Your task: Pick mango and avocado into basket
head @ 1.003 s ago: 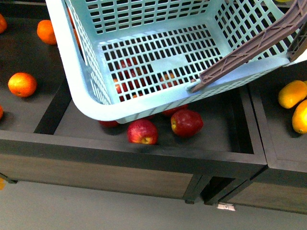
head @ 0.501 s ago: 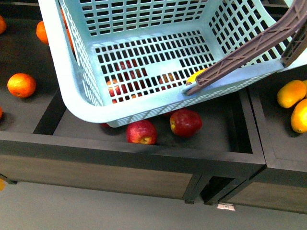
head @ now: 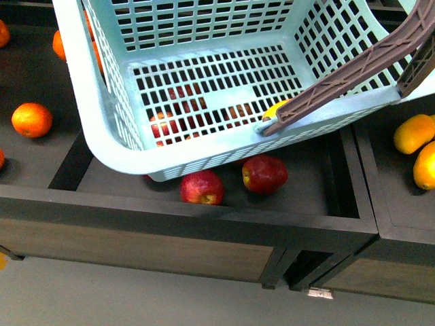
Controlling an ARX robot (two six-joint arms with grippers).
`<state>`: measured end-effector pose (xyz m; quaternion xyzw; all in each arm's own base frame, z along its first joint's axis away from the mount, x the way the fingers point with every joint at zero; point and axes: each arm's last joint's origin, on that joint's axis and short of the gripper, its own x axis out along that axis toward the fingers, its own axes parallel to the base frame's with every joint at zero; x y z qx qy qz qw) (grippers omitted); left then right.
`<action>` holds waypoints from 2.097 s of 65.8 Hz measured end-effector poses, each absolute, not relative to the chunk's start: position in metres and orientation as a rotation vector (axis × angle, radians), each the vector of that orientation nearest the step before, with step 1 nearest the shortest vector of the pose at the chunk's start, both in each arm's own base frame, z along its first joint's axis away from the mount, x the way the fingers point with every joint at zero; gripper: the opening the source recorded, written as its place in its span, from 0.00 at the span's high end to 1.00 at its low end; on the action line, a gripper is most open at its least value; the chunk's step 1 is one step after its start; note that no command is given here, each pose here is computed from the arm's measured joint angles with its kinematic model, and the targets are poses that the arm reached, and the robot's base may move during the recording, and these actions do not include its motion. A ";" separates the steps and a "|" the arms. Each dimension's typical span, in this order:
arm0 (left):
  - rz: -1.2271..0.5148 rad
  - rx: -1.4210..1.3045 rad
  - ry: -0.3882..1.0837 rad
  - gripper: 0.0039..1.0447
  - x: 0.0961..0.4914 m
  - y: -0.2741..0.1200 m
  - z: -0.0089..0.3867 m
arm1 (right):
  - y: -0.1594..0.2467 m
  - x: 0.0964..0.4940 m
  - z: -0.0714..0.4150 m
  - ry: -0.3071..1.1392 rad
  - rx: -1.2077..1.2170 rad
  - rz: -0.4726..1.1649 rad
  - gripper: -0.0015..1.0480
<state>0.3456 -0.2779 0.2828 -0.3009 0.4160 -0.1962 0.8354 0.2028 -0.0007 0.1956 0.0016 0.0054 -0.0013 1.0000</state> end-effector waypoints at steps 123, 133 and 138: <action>-0.412 -0.635 0.880 0.86 0.346 -0.277 0.282 | -0.001 0.156 0.176 0.009 0.003 -0.003 0.08; -0.422 -0.637 0.885 0.86 0.345 -0.278 0.283 | -0.001 0.156 0.175 0.010 0.003 -0.003 0.08; -0.425 -0.639 0.888 0.86 0.345 -0.278 0.282 | -0.001 0.156 0.176 0.008 0.003 -0.002 0.08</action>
